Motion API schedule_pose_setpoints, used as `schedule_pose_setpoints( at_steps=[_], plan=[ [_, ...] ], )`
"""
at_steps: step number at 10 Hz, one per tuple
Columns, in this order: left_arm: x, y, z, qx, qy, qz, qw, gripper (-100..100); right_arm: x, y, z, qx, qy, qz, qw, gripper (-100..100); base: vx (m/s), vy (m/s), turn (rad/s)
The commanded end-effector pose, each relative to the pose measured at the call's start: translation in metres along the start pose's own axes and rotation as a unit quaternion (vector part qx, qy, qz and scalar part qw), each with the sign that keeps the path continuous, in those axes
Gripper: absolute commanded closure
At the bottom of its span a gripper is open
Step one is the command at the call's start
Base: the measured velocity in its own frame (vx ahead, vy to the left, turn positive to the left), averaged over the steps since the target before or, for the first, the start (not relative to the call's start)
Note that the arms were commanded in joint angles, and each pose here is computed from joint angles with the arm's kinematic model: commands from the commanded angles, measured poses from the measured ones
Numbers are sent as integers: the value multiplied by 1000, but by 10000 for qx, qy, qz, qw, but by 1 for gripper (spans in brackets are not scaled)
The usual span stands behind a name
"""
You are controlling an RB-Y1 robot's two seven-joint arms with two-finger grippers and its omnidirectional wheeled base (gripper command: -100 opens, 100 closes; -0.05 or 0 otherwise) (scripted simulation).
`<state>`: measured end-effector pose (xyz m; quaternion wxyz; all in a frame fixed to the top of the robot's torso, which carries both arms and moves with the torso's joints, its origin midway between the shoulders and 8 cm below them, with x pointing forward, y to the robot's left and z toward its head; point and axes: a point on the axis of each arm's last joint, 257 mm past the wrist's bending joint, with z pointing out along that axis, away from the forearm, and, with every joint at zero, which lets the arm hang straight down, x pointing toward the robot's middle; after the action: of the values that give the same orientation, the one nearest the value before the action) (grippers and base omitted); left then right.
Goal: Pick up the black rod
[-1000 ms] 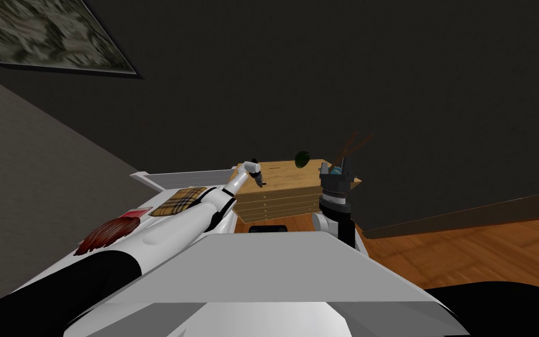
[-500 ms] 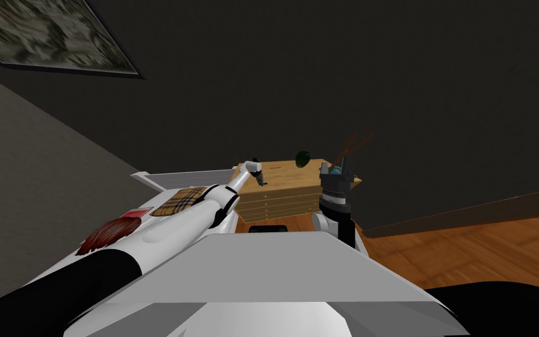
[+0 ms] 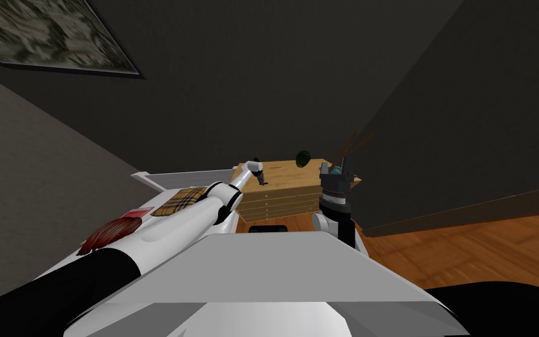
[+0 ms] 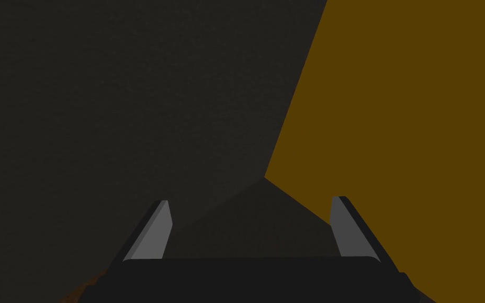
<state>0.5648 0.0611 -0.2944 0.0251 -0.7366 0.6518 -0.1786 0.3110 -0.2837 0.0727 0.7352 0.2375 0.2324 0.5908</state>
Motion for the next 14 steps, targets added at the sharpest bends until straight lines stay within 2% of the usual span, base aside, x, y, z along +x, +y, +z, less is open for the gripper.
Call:
schedule_pose_setpoints(
  at_steps=[1,2,3,5,6,7,8,9,10,11,12,14],
  plan=[
    [9,-6,0,75,48,36,10000,-100,0,0,0,0,0,0,10000,0,-13,29,-8],
    [1,2,7,-50,-32,-25,10000,-100,0,0,0,0,0,0,10000,0,-9,26,-11],
    [12,-2,7,18,17,30,10000,-100,0,0,0,0,0,0,10000,0,-8,30,-5],
    [6,3,12,-71,-38,-10,10000,-100,0,0,0,0,0,0,10000,0,-6,16,-4],
    [19,-1,10,12,25,71,10000,-100,0,0,0,0,0,0,10000,0,-9,19,-4],
    [12,7,16,-104,-46,24,9999,-100,0,0,0,0,0,0,10000,0,-9,21,-12],
    [22,7,18,-79,-14,101,9999,-100,0,0,0,0,0,0,10000,0,-12,26,-5],
    [18,12,21,-148,-54,76,9998,-100,0,0,0,0,0,0,10000,0,-9,24,-8],
    [26,18,26,-186,-55,152,9997,-100,0,0,0,0,0,0,10000,0,-4,31,-2],
    [22,11,22,-134,-50,117,9998,-100,0,0,0,0,0,0,10000,0,-2,16,-5],
    [23,10,22,-124,-46,130,9998,100,0,0,0,0,0,0,10000,0,0,0,0],
    [23,11,22,-131,-47,129,9998,100,0,0,0,0,0,0,10000,0,-3,0,-1]
  ],
)
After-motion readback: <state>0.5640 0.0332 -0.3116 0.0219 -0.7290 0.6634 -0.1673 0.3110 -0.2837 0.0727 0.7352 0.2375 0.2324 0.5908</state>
